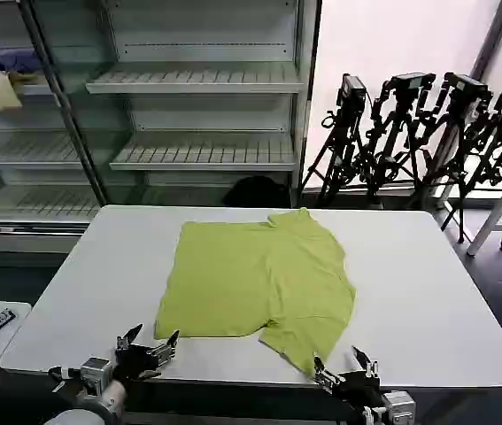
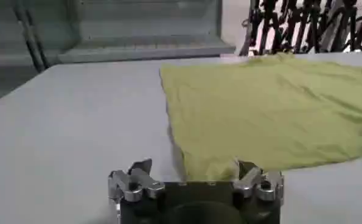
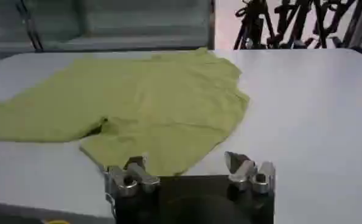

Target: Fold and organize the clothes.

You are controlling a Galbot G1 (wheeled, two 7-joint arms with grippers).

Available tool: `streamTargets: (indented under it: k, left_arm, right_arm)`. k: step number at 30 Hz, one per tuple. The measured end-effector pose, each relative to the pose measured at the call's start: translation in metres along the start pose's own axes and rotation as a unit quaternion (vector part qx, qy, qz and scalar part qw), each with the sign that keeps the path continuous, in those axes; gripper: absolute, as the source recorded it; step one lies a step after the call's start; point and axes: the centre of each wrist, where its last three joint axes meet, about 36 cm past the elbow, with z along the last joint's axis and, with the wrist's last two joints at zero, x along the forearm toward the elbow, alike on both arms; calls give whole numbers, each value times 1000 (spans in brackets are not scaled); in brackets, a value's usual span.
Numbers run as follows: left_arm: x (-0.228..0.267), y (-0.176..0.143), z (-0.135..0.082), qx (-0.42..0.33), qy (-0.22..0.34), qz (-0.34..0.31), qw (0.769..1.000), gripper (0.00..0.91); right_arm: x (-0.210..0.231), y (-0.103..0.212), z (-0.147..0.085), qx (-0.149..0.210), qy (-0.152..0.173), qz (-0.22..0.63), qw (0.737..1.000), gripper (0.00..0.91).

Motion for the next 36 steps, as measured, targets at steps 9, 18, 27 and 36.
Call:
streamTargets:
  k: [9,18,27,36]
  left_arm:
    - [-9,2,4,4,-1,-1,1000,20]
    - [-16,1,8,7,3,4,1000,10]
    - [-15,2,10,9,-2,7,1000,0]
    - [-9,3,3,7,-15,6,1000,0]
  right_arm:
    - [-11,9,6,7,6,0,1000,0]
    - [-17,12,5,9,3,-4,1000,0]
    - [-13,8,1,-5,-3,-1,1000,0]
    - [-3,2,-14,-17,-27,1,999,0]
